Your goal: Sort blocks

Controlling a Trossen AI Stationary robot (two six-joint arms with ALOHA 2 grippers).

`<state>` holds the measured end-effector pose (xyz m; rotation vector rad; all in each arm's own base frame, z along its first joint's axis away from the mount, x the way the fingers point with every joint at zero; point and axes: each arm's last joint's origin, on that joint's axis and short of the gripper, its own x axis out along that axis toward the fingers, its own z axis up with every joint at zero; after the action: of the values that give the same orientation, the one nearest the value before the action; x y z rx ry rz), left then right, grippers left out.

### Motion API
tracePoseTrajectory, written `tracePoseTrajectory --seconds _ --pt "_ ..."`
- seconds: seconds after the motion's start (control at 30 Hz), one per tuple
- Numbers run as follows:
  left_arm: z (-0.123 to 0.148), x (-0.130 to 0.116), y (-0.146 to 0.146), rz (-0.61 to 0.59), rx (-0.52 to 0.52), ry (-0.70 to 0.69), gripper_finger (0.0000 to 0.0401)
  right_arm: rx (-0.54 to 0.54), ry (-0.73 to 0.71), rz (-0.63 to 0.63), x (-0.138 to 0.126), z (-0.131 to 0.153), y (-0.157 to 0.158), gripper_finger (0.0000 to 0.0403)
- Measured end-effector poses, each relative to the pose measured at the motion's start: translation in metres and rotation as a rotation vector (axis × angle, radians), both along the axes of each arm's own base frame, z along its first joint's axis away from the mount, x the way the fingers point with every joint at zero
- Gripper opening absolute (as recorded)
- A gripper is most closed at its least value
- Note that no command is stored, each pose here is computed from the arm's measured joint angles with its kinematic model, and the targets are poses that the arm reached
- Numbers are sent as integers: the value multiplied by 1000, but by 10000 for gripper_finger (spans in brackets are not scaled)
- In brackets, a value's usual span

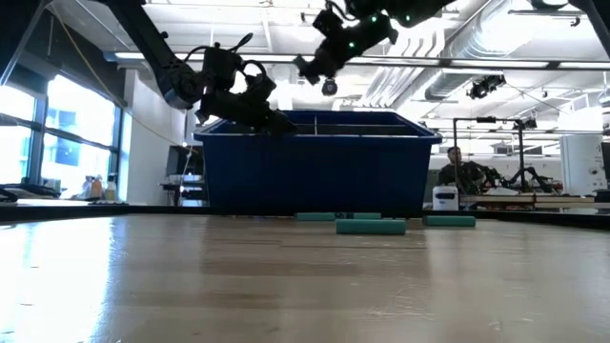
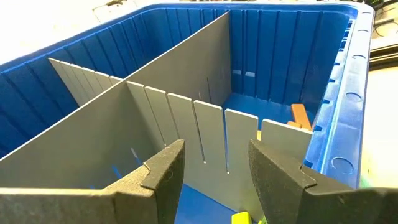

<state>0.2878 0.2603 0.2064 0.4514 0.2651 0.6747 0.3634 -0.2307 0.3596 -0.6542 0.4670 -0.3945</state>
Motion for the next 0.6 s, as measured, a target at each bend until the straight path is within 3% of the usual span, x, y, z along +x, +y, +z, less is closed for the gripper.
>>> tracePoseTrajectory --seconds 0.13,0.3,0.6 --pt "0 0 0 1 1 1 157 -31 -216 -34 -4 7 -32 39" --pt "0 0 0 -1 1 0 157 -48 -347 -55 -1 -4 -66 39" --pt "-1 1 -1 -58 -4 -1 157 19 -534 -53 22 -11 -148 39"
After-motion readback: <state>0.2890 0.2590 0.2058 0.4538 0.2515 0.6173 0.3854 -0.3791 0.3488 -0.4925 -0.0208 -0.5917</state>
